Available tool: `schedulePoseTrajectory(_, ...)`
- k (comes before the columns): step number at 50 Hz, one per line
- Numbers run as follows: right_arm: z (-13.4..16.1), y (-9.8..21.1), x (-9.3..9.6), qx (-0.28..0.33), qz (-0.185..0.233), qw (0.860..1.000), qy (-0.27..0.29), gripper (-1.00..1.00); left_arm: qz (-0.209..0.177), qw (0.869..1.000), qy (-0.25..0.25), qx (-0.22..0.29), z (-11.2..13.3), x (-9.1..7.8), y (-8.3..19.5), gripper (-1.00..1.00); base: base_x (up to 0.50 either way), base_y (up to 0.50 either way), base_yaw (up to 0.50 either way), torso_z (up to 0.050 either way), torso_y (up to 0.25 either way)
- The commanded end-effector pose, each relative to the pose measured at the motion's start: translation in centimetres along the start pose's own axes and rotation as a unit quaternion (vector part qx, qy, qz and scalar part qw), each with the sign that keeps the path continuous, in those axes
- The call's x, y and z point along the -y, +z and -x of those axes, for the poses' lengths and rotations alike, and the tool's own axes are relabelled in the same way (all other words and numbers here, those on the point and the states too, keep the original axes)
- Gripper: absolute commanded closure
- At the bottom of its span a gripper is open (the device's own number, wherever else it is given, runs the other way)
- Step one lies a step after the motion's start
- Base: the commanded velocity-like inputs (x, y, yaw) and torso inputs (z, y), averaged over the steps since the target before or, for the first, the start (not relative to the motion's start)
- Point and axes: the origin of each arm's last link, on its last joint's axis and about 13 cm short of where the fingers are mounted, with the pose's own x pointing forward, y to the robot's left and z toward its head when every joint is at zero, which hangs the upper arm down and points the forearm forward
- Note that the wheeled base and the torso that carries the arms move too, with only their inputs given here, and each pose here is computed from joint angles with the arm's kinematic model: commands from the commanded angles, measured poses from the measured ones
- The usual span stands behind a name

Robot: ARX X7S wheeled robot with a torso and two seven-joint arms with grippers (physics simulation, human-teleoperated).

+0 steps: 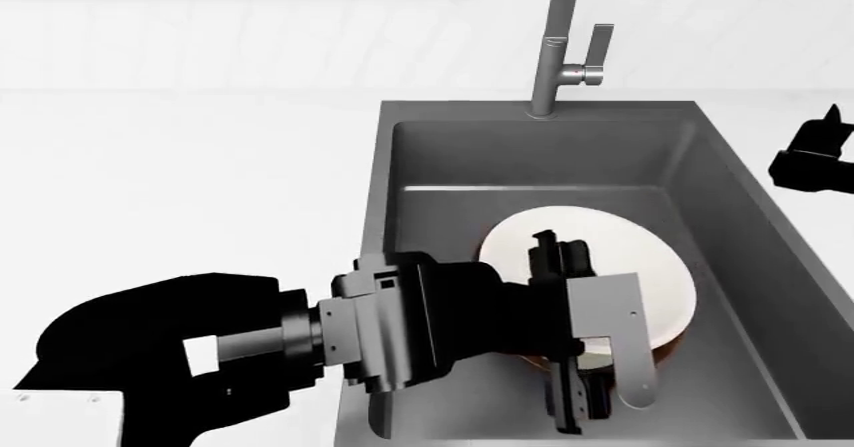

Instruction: Stack the bowls in the sink.

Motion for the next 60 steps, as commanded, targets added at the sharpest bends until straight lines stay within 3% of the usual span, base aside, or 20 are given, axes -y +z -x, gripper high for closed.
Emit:
schedulePoseTrajectory(1,0.1,-0.3,0.0,-0.001,0.000,1.000,0.000,-1.00,0.002,1.000,-0.001,0.012,0.1,0.1,0.4,-1.00,0.00,0.00,0.00,0.000,0.000)
schedulePoseTrajectory(11,0.1,-0.3,-0.2,0.001,0.000,1.000,0.002,-1.00,-0.004,0.998,0.013,0.069,2.2,-0.7,3.7,-1.00,0.00,0.00,0.00,0.000,0.000)
schedulePoseTrajectory(19,0.1,0.7,-0.3,0.005,0.000,1.000,0.004,-1.00,-0.012,0.994,0.053,0.092,4.1,-2.4,5.0,-1.00,0.00,0.00,0.00,0.000,0.000)
schedulePoseTrajectory(38,0.0,1.4,-0.7,0.010,0.004,1.000,0.008,-1.00,0.005,0.984,0.149,0.101,9.4,-4.6,4.7,-1.00,0.00,0.00,0.00,0.000,0.000)
schedulePoseTrajectory(60,-0.3,1.3,-1.7,0.011,0.003,1.000,0.023,-1.00,0.034,0.950,0.290,0.114,16.2,-6.0,4.4,-1.00,0.00,0.00,0.00,0.000,0.000)
